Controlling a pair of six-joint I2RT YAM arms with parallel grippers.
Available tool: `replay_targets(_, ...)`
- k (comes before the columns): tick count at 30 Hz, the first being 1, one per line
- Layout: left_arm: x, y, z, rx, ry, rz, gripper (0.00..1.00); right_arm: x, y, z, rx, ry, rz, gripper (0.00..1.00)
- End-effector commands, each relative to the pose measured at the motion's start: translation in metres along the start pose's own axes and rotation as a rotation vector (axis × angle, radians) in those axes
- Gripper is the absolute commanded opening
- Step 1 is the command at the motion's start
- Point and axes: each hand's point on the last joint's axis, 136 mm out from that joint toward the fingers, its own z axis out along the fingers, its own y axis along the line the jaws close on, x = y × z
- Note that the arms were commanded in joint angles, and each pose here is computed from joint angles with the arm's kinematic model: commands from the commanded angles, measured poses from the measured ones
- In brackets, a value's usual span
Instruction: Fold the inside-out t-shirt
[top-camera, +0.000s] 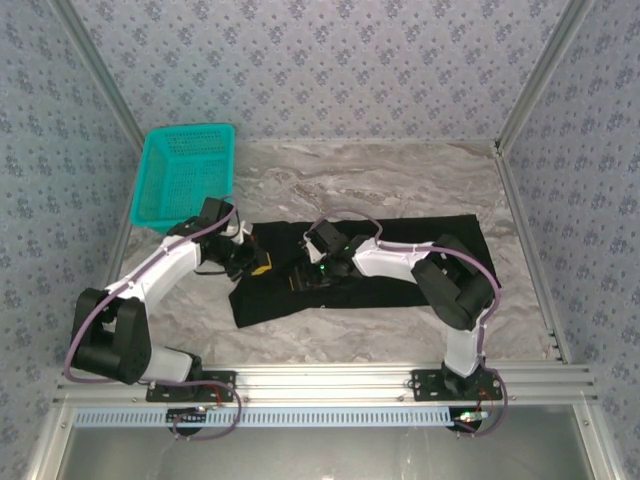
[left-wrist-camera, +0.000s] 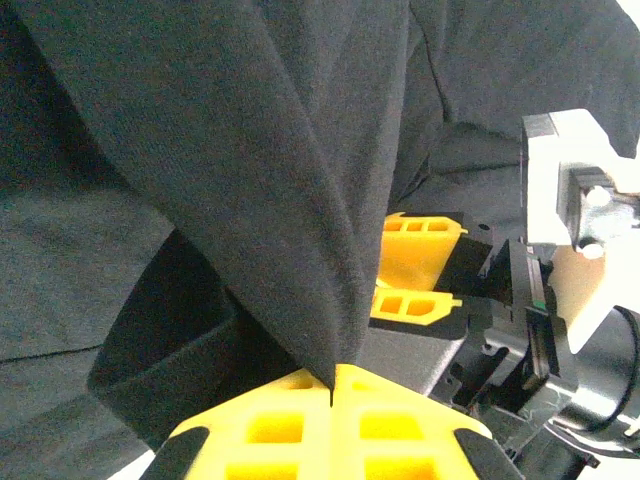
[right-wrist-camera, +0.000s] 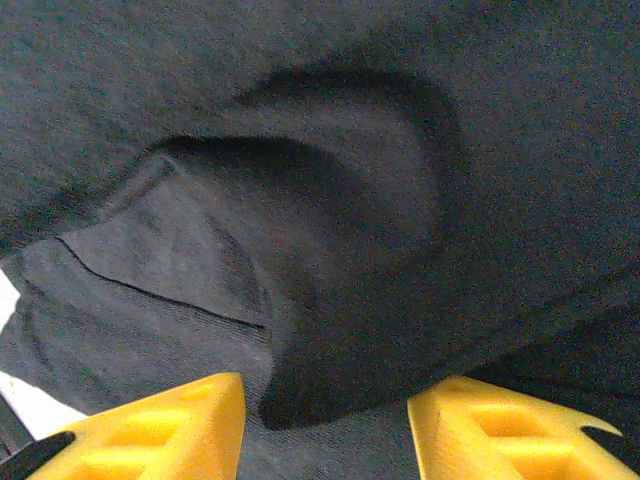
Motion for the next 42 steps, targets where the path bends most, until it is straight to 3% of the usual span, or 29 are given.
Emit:
replay_targets(1,0.000,0.005,-0.001,-0.022,0.008,0.012,0.02,-0.009,0.013,0.004,-0.034,-0.018,0.034,0.49)
replay_targets(5,-0.001,0.007,-0.001,-0.024,0.005,0.014,0.02,-0.008,0.014,0.011,-0.036,-0.012,0.048,0.46)
replay_targets(10,-0.002,0.013,-0.002,-0.038,0.000,0.010,0.02,-0.008,0.010,0.009,-0.009,-0.014,0.061,0.20)
replay_targets(15,-0.006,0.024,-0.006,-0.081,-0.022,0.011,0.01,0.002,0.014,-0.008,-0.020,0.001,0.063,0.08)
replay_targets(27,-0.010,0.044,-0.001,-0.139,-0.029,-0.006,0.01,0.032,0.031,-0.040,-0.180,0.106,0.117,0.05)
replay_targets(34,-0.008,0.054,-0.001,-0.193,-0.023,-0.010,0.04,0.031,0.010,-0.045,-0.170,0.106,0.193,0.08)
replay_targets(37,-0.012,0.056,0.002,-0.197,-0.028,-0.006,0.12,0.025,0.004,-0.044,-0.181,0.098,0.235,0.11)
replay_targets(42,-0.017,0.048,0.007,-0.144,-0.040,0.045,0.42,0.014,-0.005,-0.047,-0.241,0.084,0.337,0.12)
